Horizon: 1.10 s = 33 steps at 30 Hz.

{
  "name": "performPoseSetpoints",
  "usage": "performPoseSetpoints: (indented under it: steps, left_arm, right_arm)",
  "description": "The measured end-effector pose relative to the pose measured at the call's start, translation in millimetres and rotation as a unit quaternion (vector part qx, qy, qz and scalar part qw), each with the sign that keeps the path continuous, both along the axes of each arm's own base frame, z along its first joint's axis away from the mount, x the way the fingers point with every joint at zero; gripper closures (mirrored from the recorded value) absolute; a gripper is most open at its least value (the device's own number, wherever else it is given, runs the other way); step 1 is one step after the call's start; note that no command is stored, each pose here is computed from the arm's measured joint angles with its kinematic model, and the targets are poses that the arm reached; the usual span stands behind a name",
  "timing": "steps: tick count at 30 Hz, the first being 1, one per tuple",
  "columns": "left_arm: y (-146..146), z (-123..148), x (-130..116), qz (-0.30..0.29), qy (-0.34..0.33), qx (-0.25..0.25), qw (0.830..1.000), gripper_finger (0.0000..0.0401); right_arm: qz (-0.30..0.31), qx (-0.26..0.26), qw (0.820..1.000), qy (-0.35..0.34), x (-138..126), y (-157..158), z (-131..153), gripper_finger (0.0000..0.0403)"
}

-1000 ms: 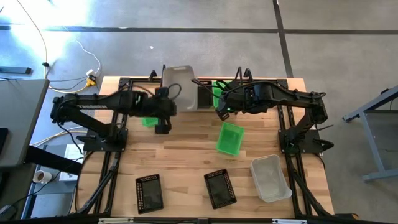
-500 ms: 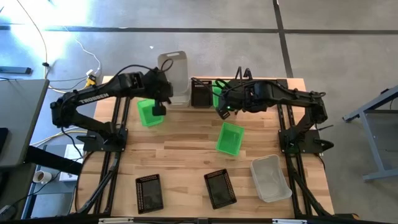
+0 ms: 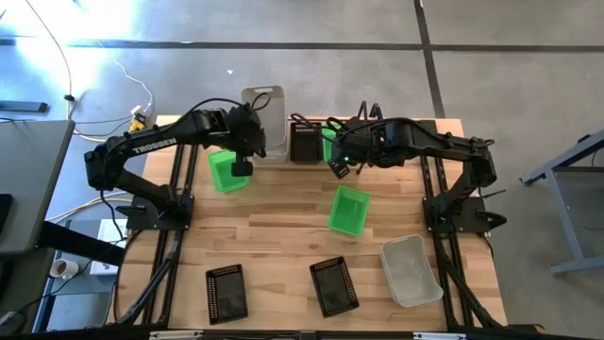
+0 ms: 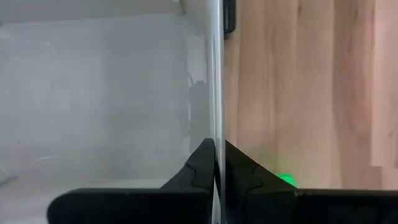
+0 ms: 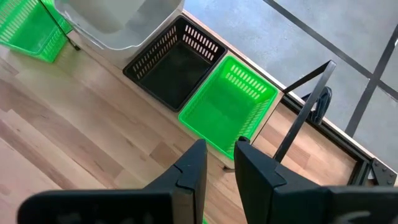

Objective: Stack baskets on shelf by color
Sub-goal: Stack the top gray bin on the gray bin on the shelf

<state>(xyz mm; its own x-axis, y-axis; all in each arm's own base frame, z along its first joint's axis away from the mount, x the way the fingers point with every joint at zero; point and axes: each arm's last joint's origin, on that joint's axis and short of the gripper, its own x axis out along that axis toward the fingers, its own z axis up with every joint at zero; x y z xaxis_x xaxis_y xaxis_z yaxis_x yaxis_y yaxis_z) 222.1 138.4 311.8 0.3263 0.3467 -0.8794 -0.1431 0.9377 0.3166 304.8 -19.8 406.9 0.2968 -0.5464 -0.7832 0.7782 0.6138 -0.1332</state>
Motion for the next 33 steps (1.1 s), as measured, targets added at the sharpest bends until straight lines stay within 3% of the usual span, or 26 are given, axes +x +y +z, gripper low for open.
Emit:
performPoseSetpoints:
  steps: [15,33]
  left_arm:
    - [10,-24,12,-0.027,0.067,-0.015,0.997,0.0401]
    - [17,-27,7,-0.005,0.066,-0.041,0.997,0.0401]
  right_arm:
    - [-0.003,0.001,1.000,-0.002,0,0,0,0.0336]
    - [0.006,-0.002,1.000,0.005,0,0,0,0.0336]
